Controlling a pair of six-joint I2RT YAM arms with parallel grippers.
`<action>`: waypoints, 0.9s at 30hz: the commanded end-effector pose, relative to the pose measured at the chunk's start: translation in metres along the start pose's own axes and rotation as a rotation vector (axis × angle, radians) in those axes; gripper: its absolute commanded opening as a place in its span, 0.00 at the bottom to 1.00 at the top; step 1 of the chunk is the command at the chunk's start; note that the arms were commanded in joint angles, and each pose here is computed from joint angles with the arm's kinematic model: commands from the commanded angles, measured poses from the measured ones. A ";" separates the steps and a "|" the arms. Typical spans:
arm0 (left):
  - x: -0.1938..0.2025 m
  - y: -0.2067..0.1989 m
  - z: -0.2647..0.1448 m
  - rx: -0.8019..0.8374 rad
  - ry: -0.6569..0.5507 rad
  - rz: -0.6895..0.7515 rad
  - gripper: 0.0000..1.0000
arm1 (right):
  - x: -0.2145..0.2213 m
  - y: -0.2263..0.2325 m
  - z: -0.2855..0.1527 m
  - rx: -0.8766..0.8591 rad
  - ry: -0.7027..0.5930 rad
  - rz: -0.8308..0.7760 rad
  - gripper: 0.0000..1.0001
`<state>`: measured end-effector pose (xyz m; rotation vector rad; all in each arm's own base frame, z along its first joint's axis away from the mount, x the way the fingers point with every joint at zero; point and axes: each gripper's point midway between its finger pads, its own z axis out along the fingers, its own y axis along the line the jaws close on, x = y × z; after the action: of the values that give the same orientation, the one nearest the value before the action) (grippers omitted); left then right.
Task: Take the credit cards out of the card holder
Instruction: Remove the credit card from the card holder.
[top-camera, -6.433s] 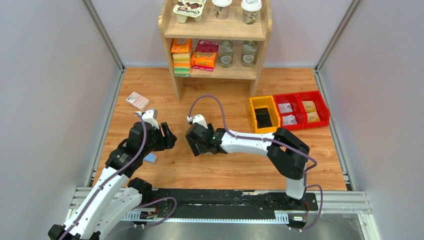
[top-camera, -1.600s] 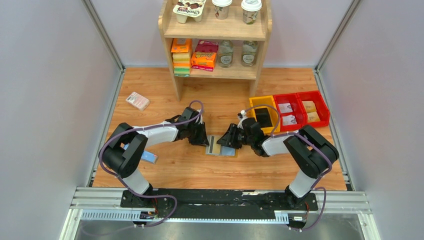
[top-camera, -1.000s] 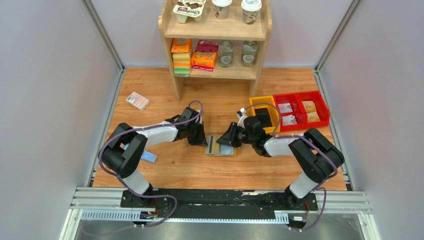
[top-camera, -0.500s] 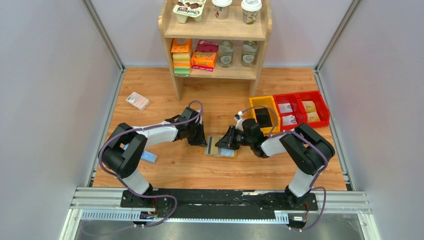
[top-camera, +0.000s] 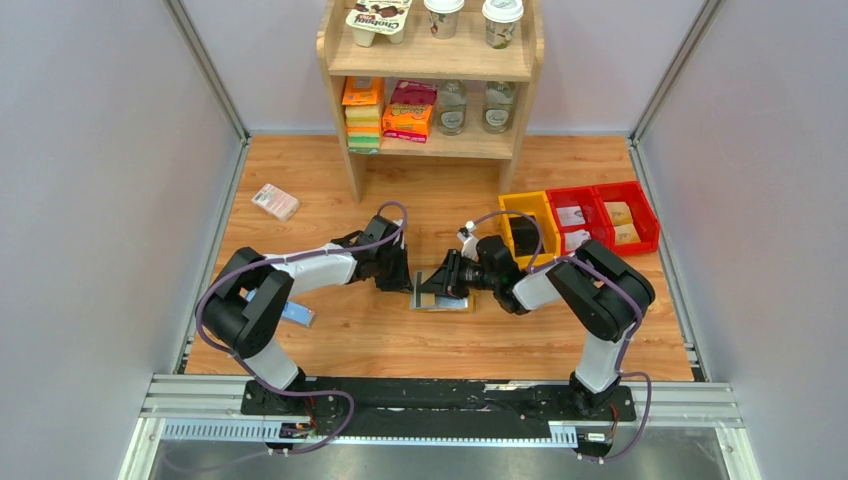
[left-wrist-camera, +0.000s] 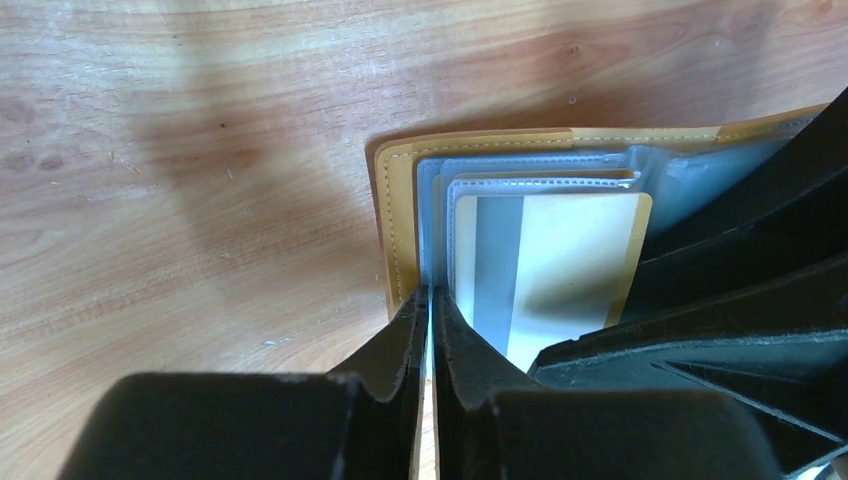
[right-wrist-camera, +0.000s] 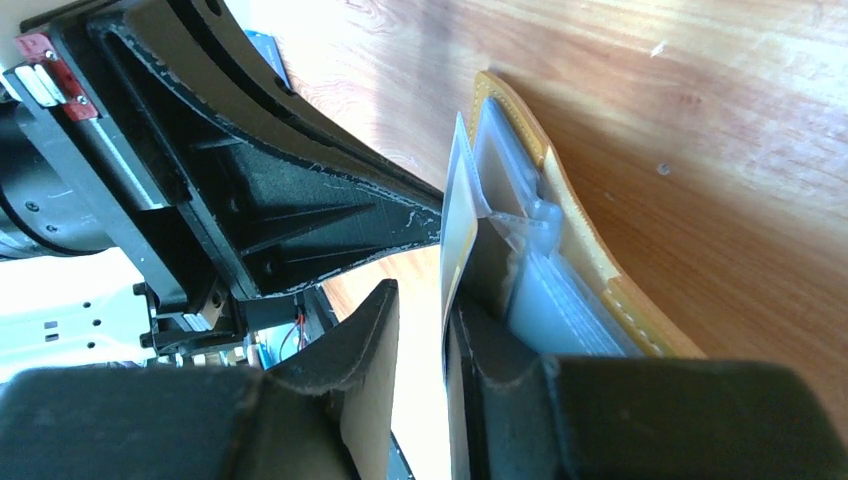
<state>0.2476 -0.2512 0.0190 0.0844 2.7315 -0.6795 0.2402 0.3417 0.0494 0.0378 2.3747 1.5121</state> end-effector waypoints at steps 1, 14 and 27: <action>0.032 0.043 0.003 -0.181 0.078 0.016 0.09 | 0.010 0.029 -0.006 -0.126 0.036 -0.046 0.24; 0.036 0.047 0.004 -0.196 0.091 0.010 0.07 | 0.008 0.028 -0.031 -0.167 0.003 -0.075 0.19; 0.037 0.046 0.004 -0.192 0.099 0.006 0.06 | 0.011 0.025 -0.042 -0.208 -0.013 -0.082 0.16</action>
<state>0.2483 -0.2485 0.0177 0.0793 2.7280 -0.6445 0.2127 0.3150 0.0574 -0.0114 2.3018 1.6321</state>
